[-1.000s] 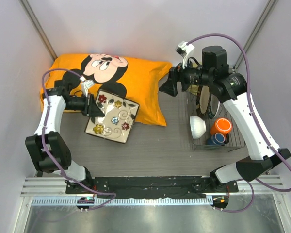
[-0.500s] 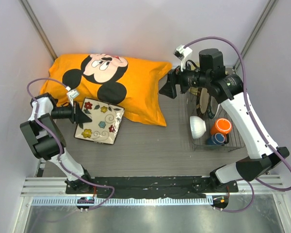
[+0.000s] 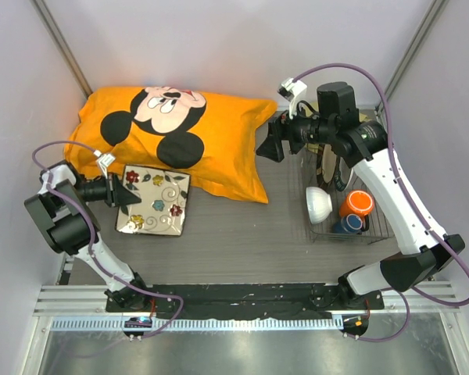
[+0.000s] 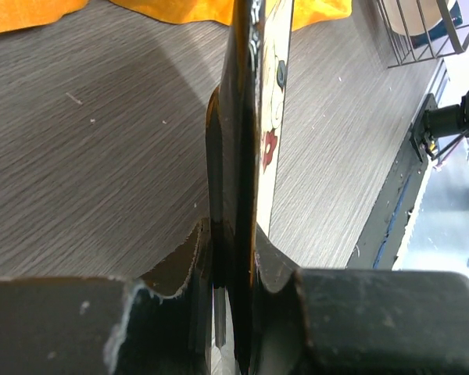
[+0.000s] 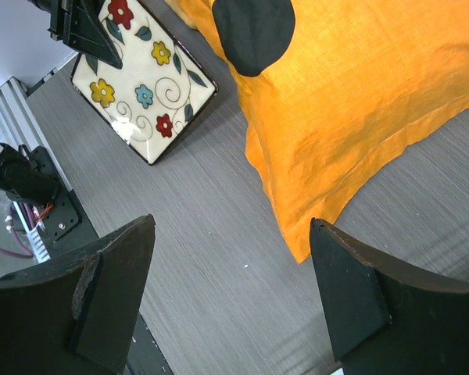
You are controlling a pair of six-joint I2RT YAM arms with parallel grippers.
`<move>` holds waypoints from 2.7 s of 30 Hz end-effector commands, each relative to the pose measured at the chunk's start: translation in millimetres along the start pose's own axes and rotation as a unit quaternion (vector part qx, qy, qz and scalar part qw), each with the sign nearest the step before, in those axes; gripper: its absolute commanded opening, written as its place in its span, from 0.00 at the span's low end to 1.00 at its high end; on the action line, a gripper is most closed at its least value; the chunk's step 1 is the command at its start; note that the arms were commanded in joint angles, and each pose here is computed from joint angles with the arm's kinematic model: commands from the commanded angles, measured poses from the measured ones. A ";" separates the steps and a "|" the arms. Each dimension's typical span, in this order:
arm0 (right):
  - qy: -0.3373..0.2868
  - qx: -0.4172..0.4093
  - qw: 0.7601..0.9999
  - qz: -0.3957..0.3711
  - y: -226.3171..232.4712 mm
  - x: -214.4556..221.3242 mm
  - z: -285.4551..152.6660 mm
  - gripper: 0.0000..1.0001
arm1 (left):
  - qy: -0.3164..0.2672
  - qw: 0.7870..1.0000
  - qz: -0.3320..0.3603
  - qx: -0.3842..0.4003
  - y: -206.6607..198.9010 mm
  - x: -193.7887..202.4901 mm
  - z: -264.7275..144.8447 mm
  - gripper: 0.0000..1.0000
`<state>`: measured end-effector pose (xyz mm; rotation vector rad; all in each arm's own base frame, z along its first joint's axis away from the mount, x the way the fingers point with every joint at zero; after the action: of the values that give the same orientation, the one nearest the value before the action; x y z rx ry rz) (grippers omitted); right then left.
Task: Unload the mixed dishes from the dish rack
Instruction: Place the plate at the center of the board.
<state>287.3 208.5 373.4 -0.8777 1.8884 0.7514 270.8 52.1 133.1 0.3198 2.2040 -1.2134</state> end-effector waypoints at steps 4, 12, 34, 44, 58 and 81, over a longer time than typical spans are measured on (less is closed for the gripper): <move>-0.030 0.004 0.999 -0.022 4.2 -13.1 -7.7 0.85 | 0.015 0.983 -0.172 0.068 -38.2 -1.9 -4.1 0.00; -0.024 0.007 0.999 -0.021 1.3 -10.1 -5.1 0.85 | 0.030 0.973 -0.229 0.017 -11.7 6.6 4.5 0.00; -0.016 0.012 1.000 -0.021 -1.7 -3.7 -1.9 0.85 | 0.079 0.955 -0.275 -0.083 32.4 21.2 14.9 0.20; -0.020 0.011 0.999 -0.025 0.9 -4.2 -5.6 0.86 | 0.108 0.947 -0.273 -0.129 58.5 33.2 13.6 0.38; -0.016 0.043 0.998 -0.031 -5.0 -1.9 -11.3 0.86 | 0.118 0.942 -0.244 -0.198 78.7 39.2 6.9 0.57; 0.045 0.429 0.902 -0.013 -104.1 29.4 -58.7 0.82 | 0.028 0.945 -0.108 -0.306 34.3 -41.2 -43.5 0.89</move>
<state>326.8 128.5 335.1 -0.5389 2.0614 0.0286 290.4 106.7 106.6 -0.2122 2.7009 -0.6376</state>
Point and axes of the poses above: each gripper's point midway between its finger pads, its own z axis out along the fingers, its own y axis along the line the jaws close on, x = y × z, the point moved 4 cm from there along -z, back along the fingers, and after that the axes turned 4 degrees about -z, right-handed, at the moved point
